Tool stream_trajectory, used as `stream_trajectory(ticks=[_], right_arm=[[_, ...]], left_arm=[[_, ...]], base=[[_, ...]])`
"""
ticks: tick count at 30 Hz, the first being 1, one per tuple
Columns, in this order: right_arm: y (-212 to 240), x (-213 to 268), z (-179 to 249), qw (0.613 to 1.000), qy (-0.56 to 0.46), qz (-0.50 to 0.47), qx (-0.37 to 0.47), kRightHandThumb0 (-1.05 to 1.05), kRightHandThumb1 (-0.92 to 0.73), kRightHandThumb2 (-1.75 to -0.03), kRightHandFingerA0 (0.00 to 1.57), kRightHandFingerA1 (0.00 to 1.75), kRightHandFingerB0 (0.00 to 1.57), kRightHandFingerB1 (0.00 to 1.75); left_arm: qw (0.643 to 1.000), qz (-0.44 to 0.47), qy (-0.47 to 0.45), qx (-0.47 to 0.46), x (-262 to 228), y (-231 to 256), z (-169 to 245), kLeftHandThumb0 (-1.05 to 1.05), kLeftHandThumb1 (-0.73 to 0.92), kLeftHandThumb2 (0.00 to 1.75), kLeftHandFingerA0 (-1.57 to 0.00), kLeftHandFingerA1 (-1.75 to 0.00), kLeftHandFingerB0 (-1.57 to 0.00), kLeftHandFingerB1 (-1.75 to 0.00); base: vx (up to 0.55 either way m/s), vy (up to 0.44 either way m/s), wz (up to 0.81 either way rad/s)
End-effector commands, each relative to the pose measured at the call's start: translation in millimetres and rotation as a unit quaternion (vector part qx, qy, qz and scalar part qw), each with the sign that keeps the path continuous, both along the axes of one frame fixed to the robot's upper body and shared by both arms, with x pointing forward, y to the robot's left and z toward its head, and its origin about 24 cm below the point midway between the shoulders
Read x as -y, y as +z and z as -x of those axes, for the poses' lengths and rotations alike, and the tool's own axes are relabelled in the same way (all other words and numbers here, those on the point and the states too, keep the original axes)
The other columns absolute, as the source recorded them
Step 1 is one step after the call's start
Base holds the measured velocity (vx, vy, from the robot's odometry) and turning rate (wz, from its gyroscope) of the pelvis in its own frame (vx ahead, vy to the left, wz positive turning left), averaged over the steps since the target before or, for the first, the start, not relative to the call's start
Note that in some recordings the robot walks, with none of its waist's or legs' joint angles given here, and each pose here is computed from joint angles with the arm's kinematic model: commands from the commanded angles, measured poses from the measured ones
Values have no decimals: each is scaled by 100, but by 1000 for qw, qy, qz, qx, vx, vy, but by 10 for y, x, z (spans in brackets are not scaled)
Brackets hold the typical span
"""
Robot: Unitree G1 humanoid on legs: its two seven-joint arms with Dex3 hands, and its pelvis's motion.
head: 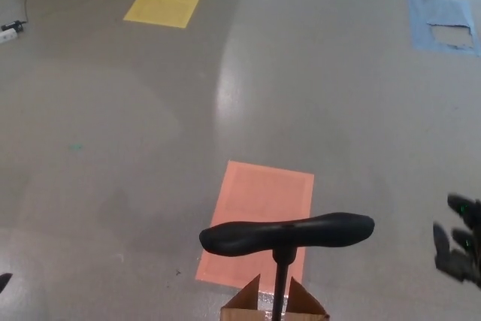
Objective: An air pump is kept on top of a storage box on the floor and the robot uses its right hand to press down on the handle of the pump to compress it
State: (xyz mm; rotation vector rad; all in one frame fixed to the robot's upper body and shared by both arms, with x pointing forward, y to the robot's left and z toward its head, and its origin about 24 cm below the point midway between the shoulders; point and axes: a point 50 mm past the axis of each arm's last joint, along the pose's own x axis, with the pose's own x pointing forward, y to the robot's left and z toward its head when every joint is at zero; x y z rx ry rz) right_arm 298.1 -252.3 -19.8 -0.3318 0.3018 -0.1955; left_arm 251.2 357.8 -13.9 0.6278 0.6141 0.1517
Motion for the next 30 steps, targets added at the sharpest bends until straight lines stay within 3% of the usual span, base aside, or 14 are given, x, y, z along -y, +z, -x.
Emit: stream_trajectory(ticks=[1, 2, 9, 10, 11, 18, 19, 21, 22, 23, 25, 26, 28, 30], right_arm=[[1211, 203, 314, 909, -46, -68, 409, -66, -88, -66, 20, 30, 22, 30], [1535, 200, 378, 883, -31, -44, 467, -65, -86, -66, 24, 30, 23, 30], [2617, 92, 722, 792, 26, 10, 610, -71, -82, -65, 27, 30, 23, 29], [2723, 72, 752, 784, 32, 16, 620, -71, -82, -65, 27, 30, 23, 29], [2928, 24, 804, 770, 57, 29, 635, -70, -81, -65, 24, 29, 23, 29], [3523, -382, 911, 735, 209, 81, 640, -69, -76, -63, 17, 26, 20, 27], [3592, -458, 929, 730, 232, 86, 637, -36, -48, -105, 0, 49, 0, 47], [3667, -540, 955, 723, 257, 94, 635, -36, -47, -104, 0, 49, 0, 47], [3750, -660, 982, 715, 282, 114, 630, -72, -78, -65, 13, 26, 15, 26], [3791, -726, 1000, 710, 298, 122, 626, -86, -65, -95, 3, 34, 6, 37], [3830, -800, 1013, 704, 321, 130, 621, -74, -62, -98, 4, 38, 5, 38], [3850, -837, 1015, 700, 329, 136, 619, -73, -78, -65, 12, 25, 14, 25], [3906, -943, 1006, 696, 346, 160, 608, -77, -75, -70, 12, 27, 11, 24], [3949, -1009, 1004, 693, 353, 197, 597, -74, -86, -67, 11, 26, 10, 24]], left_arm=[[999, -11, -35, 31, 12, 132, -91, -36, 68, 67, -18, -37, -15, -33], [998, -14, -43, 38, 21, 169, -122, -36, 68, 67, -17, -37, -15, -33], [996, -17, -72, 57, 107, 255, -230, -48, 73, 72, -14, -36, -12, -33], [995, -18, -74, 61, 116, 272, -248, -48, 73, 72, -14, -36, -12, -33], [994, -21, -82, 65, 142, 293, -276, -27, 67, 111, -1, -48, 0, -47], [991, -20, -118, 57, 326, 247, -348, -28, 66, 111, -1, -48, 0, -47], [991, -19, -122, 54, 352, 236, -356, -28, 65, 111, -1, -49, 0, -47], [991, -14, -126, 52, 392, 214, -366, -28, 65, 111, -1, -48, 0, -47], [991, -4, -127, 51, 450, 205, -402, -28, 66, 111, -1, -48, 0, -47], [991, 1, -128, 49, 486, 186, -410, -27, 66, 110, -1, -49, 0, -47], [990, 1, -131, 42, 519, 142, -397, -28, 65, 110, -1, -49, 0, -47], [990, -1, -133, 37, 533, 126, -395, -27, 65, 110, -1, -49, 0, -47], [990, -6, -136, 31, 550, 99, -390, -28, 65, 110, -1, -48, 0, -47], [990, -7, -135, 30, 549, 96, -393, -28, 65, 110, -1, -48, 0, -47]], base=[[0, 0, 0], [0, 0, 0], [0, 0, 0], [0, 0, 0], [0, 0, 0], [0, 0, 0], [0, 0, 0], [0, 0, 0], [0, 0, 0], [0, 0, 0], [0, 0, 0], [0, 0, 0], [0, 0, 0], [0, 0, 0]])
